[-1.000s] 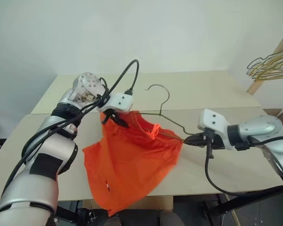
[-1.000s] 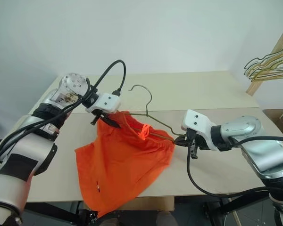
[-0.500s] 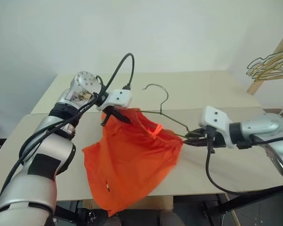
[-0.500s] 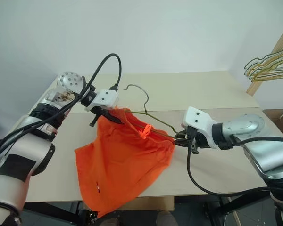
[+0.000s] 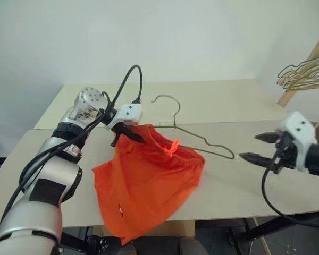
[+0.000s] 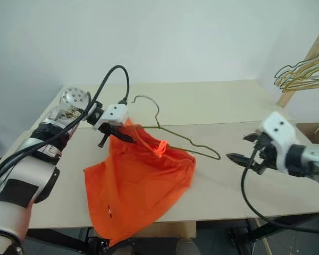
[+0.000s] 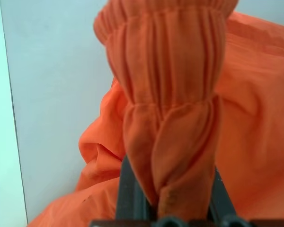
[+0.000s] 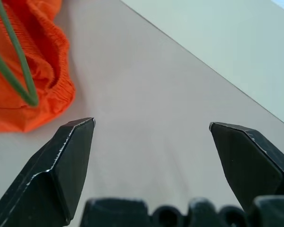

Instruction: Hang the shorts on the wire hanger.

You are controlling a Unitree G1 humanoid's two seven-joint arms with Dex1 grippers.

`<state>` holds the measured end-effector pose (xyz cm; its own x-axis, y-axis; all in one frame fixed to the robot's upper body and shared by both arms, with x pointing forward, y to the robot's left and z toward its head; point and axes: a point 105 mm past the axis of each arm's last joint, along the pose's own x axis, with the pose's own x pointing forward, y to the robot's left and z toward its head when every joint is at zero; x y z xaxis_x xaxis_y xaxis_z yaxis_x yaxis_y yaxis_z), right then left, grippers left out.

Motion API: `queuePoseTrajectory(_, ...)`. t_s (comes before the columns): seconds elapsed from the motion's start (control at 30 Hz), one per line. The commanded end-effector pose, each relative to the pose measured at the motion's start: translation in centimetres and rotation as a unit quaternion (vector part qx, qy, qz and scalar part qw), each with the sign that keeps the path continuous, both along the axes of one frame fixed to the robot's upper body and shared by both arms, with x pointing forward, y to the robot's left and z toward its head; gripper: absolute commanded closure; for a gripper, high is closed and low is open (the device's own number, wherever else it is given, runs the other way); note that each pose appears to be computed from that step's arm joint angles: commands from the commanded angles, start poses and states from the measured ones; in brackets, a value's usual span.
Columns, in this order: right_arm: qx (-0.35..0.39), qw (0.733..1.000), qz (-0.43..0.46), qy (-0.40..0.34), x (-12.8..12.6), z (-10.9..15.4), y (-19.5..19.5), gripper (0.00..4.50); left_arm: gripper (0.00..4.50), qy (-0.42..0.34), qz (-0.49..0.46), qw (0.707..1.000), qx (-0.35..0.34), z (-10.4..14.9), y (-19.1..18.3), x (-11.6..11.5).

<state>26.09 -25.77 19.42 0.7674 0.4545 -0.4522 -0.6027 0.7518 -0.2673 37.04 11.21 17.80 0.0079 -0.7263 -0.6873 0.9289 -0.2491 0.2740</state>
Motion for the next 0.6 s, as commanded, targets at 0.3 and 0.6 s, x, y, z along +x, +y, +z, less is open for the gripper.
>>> queuePoseTrajectory(0.3,0.121,0.992,0.033,0.028,-1.5,-6.8,5.3,0.02,4.50,-0.012,0.015,0.999,-0.027,2.3,-0.3,0.7)
queuePoseTrajectory(0.6,0.229,0.971,0.051,0.045,2.9,-9.7,12.1,0.02,4.50,-0.012,0.015,0.999,-0.031,2.5,-0.5,0.7)
